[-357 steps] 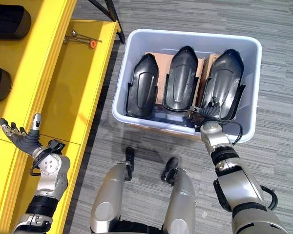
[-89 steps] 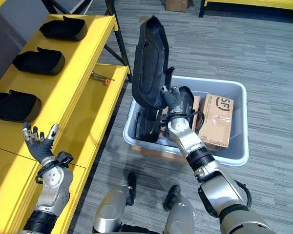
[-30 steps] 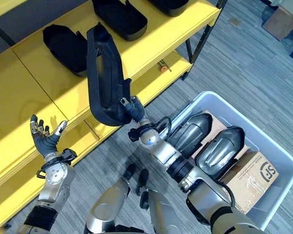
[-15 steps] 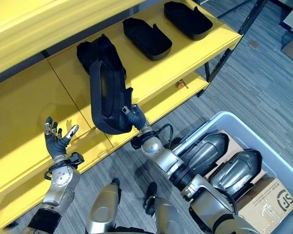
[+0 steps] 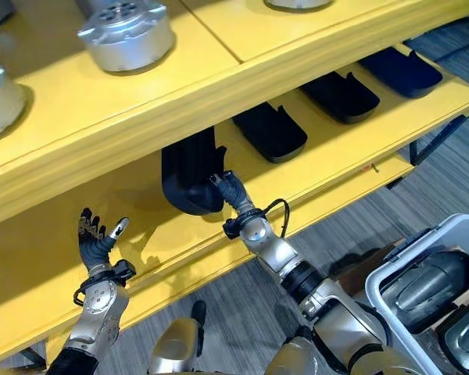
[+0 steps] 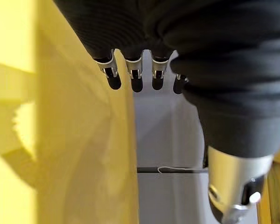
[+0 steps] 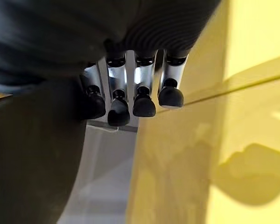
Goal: Move parts from the plastic box to the shelf.
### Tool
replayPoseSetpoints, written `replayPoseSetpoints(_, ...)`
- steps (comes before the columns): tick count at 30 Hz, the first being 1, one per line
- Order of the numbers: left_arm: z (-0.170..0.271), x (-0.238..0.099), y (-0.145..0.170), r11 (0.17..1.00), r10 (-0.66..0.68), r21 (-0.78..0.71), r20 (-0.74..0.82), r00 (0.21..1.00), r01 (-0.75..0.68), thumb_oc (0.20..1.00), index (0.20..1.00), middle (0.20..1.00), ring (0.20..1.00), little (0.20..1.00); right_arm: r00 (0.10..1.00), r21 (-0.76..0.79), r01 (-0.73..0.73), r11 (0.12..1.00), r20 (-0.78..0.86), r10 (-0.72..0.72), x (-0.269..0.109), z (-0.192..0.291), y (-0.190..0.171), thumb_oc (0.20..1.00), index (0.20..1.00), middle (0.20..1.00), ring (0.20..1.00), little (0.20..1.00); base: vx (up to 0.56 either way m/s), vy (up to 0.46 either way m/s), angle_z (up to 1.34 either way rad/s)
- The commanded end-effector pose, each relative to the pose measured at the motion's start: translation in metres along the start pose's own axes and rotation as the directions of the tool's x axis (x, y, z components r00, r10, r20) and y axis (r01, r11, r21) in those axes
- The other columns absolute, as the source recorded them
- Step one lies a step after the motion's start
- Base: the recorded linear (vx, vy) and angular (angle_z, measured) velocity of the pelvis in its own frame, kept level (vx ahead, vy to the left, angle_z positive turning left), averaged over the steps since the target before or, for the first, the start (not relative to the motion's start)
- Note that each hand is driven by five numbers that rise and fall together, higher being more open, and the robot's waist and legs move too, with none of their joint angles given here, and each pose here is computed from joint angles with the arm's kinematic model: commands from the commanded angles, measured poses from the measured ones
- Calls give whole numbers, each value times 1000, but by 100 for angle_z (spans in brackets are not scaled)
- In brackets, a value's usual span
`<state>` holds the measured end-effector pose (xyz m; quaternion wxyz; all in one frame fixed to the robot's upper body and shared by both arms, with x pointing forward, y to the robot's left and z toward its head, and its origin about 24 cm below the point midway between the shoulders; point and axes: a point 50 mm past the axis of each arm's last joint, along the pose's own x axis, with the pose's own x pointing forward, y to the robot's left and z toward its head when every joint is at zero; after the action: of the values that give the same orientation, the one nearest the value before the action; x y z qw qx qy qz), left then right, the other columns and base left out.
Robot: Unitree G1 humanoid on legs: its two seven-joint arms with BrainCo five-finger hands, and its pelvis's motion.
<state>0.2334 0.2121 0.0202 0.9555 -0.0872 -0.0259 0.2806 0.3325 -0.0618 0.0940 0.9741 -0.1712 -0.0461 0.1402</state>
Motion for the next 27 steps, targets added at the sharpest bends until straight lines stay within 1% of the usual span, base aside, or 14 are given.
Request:
replayPoseSetpoints(1, 26, 2, -10, 995, -37, -82, 128, 991, 48, 1000, 1000, 1000, 1000, 1000, 978, 9, 28, 1000, 208, -29, 12, 53, -14, 200, 200, 200, 200, 200, -52, 152, 21)
replayPoseSetpoints(7, 29, 5, -13, 995, -27, -97, 130, 991, 39, 1000, 1000, 1000, 1000, 1000, 981, -43, 50, 998, 192, -41, 17, 54, -16, 200, 200, 200, 200, 200, -104, 55, 26)
replayPoseSetpoints(11, 34, 6, -15, 993, -45, -102, 153, 987, 61, 1000, 1000, 1000, 1000, 1000, 981, -136, 94, 986, 182, -69, 20, 49, -20, 200, 200, 200, 200, 200, -126, -27, 20)
replayPoseSetpoints(12, 37, 6, -16, 993, -57, -94, 169, 984, 74, 1000, 1000, 1000, 1000, 1000, 974, -257, 151, 955, 203, -99, 23, 48, -28, 200, 200, 200, 200, 200, -119, -38, 22)
replayPoseSetpoints(14, 39, 7, -17, 992, -71, -92, 181, 981, 89, 1000, 1000, 1000, 1000, 1000, 973, -343, 177, 923, 204, -111, 28, 48, -38, 200, 200, 200, 200, 200, -94, -23, 8)
replayPoseSetpoints(19, 46, 9, -20, 988, -106, -90, 203, 973, 126, 1000, 1000, 1000, 1000, 1000, 969, -437, 220, 872, 198, -145, 38, 50, -63, 200, 200, 200, 200, 200, -21, -33, 3)
replayPoseSetpoints(21, 49, 11, -21, 987, -117, -85, 212, 970, 137, 1000, 1000, 1000, 1000, 1000, 965, -443, 247, 862, 194, -177, 43, 53, -72, 200, 200, 200, 200, 200, -39, -54, 6)
replayPoseSetpoints(23, 54, 13, -23, 985, -130, -84, 225, 966, 152, 1000, 1000, 1000, 1000, 1000, 955, -474, 295, 829, 185, -234, 48, 56, -89, 200, 200, 200, 200, 200, -45, -72, 12)
replayPoseSetpoints(27, 59, 15, -22, 984, -138, -81, 238, 962, 161, 1000, 1000, 1000, 1000, 1000, 941, -501, 338, 796, 168, -294, 51, 56, -108, 200, 200, 200, 200, 200, -32, -44, 10)
